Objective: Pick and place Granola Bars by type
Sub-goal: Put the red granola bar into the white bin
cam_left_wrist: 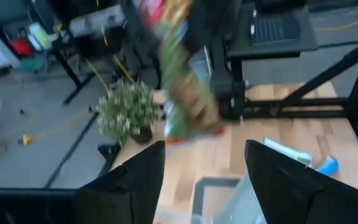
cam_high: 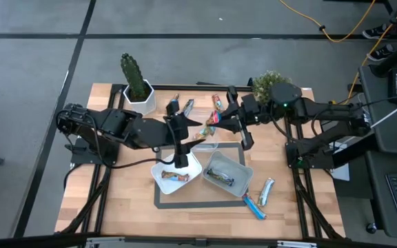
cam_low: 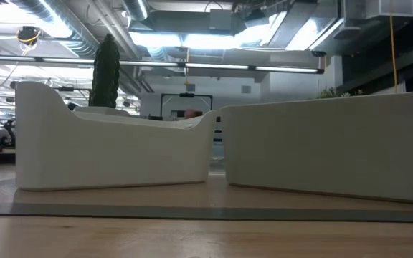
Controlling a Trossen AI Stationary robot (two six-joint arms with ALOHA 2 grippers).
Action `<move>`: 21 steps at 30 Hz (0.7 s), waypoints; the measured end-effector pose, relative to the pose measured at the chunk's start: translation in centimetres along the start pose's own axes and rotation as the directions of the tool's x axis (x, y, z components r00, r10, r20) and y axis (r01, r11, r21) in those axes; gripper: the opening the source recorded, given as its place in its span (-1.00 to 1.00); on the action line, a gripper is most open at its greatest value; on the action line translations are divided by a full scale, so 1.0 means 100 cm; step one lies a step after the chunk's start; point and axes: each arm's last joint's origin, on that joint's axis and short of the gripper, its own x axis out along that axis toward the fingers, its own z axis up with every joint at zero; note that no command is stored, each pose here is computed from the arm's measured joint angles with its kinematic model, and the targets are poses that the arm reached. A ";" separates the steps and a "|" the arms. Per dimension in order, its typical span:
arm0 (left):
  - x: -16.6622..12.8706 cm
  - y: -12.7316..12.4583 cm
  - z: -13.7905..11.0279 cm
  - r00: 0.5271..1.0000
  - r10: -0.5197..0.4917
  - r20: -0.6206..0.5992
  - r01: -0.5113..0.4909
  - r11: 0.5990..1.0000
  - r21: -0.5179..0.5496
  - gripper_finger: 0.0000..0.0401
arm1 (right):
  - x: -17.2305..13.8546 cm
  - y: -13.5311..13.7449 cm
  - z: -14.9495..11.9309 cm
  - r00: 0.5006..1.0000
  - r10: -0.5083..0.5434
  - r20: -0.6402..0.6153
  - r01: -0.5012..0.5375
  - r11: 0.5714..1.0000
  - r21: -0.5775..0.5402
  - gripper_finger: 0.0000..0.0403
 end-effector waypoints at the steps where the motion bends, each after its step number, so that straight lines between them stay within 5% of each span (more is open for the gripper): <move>1: 0.000 0.000 0.002 1.000 0.000 0.018 0.000 1.000 0.006 0.10 | 0.001 0.000 0.000 1.000 -0.004 0.000 0.004 1.000 -0.009 -0.87; 10: 0.005 0.003 0.013 0.993 0.020 0.113 -0.021 1.000 0.007 0.28 | 0.003 -0.001 0.000 1.000 -0.026 0.003 0.026 0.999 -0.024 -0.84; 21: 0.023 0.002 0.016 0.986 0.074 0.150 -0.075 0.997 0.003 0.17 | 0.004 0.004 0.004 0.999 -0.007 0.035 0.008 1.000 -0.024 -0.82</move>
